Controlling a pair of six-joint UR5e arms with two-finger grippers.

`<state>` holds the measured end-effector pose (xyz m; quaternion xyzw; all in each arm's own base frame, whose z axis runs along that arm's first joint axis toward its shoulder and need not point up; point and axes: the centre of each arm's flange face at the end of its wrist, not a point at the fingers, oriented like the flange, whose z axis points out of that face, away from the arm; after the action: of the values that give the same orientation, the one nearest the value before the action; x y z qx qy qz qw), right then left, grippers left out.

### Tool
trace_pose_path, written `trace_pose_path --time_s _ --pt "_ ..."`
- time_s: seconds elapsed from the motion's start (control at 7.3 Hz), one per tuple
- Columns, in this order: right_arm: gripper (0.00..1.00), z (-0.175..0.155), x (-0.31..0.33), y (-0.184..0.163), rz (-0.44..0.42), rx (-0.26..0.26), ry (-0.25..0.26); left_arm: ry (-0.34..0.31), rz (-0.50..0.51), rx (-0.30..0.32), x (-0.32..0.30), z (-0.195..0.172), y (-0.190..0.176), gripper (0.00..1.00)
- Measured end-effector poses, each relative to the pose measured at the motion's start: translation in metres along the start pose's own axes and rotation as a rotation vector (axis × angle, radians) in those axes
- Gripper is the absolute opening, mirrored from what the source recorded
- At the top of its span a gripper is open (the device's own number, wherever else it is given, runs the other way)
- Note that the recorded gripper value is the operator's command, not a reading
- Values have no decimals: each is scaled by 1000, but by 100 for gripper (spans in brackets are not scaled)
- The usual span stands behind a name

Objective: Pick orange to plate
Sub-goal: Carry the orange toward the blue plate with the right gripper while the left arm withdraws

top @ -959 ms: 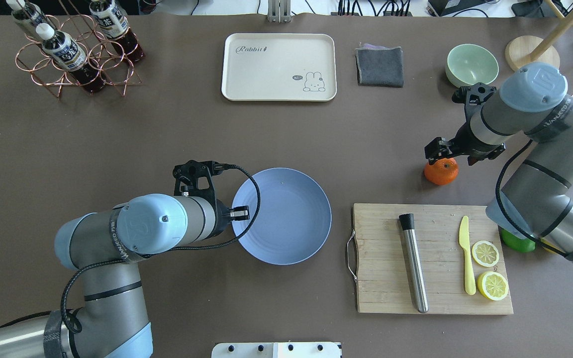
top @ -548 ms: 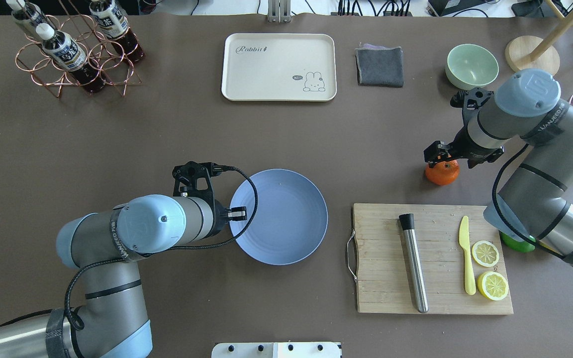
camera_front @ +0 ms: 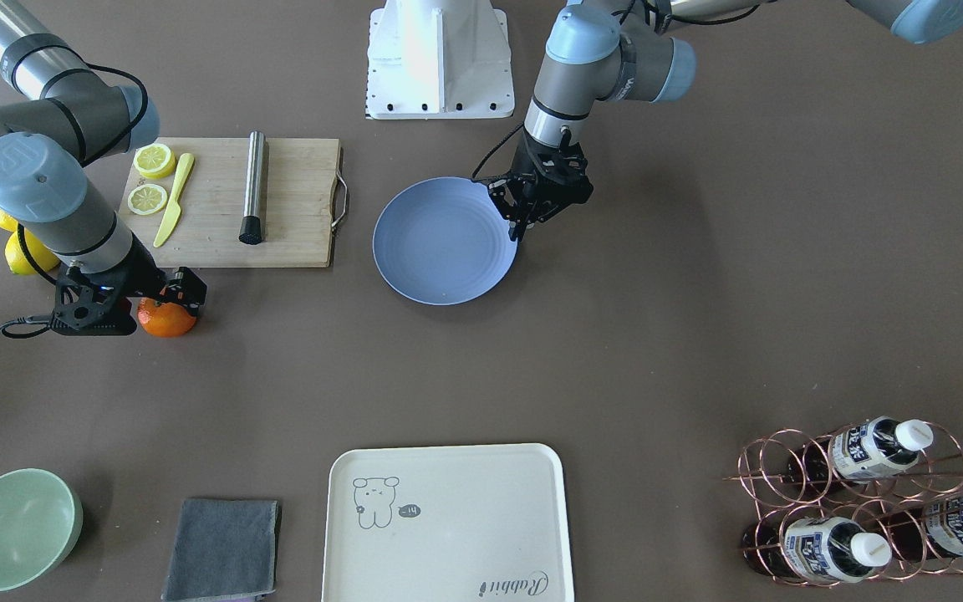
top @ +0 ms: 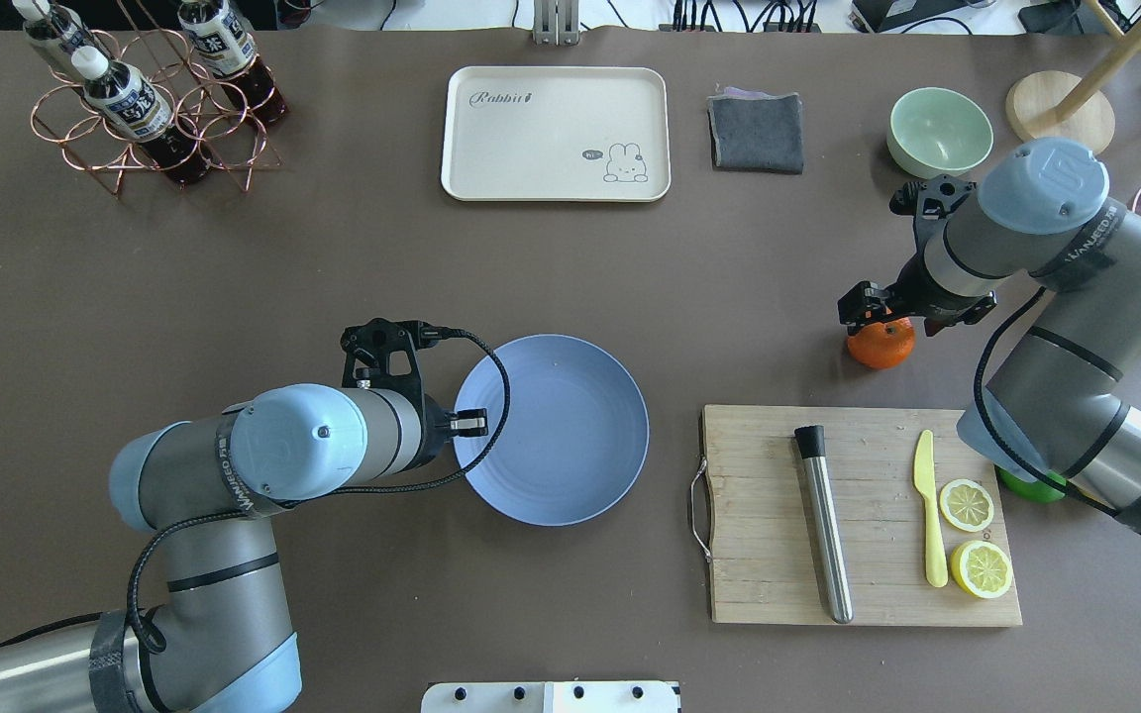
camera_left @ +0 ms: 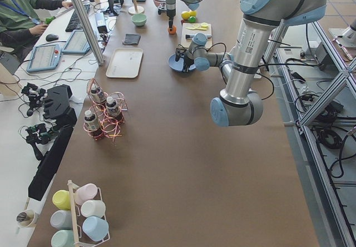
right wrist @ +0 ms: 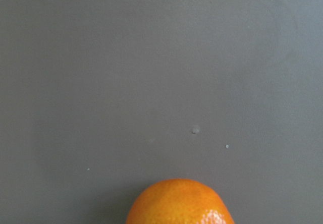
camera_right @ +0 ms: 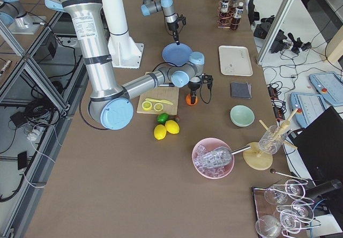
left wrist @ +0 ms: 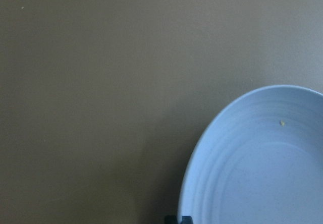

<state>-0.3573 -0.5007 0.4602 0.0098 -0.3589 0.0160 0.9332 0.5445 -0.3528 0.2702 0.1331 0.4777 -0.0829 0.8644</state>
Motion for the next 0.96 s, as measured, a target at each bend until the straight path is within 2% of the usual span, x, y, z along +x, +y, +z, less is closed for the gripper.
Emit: trace_pose_path --time_s 0.14,0.41,0.55,0.68,0.96 --pt "100 4 1 1 0 -5 5 -3 1 0 -1 1 0 98" --pt "99 11 3 0 -7 1 -4 -12 4 2 -3 6 0 98" --pt "24 13 4 0 -12 6 -11 -12 4 9 -3 6 -2 98" --pt "0 14 4 -1 -12 9 -17 -12 3 16 -3 5 -5 98" --pt "0 6 -6 -1 -14 18 -40 -9 5 33 -6 -1 -17 98"
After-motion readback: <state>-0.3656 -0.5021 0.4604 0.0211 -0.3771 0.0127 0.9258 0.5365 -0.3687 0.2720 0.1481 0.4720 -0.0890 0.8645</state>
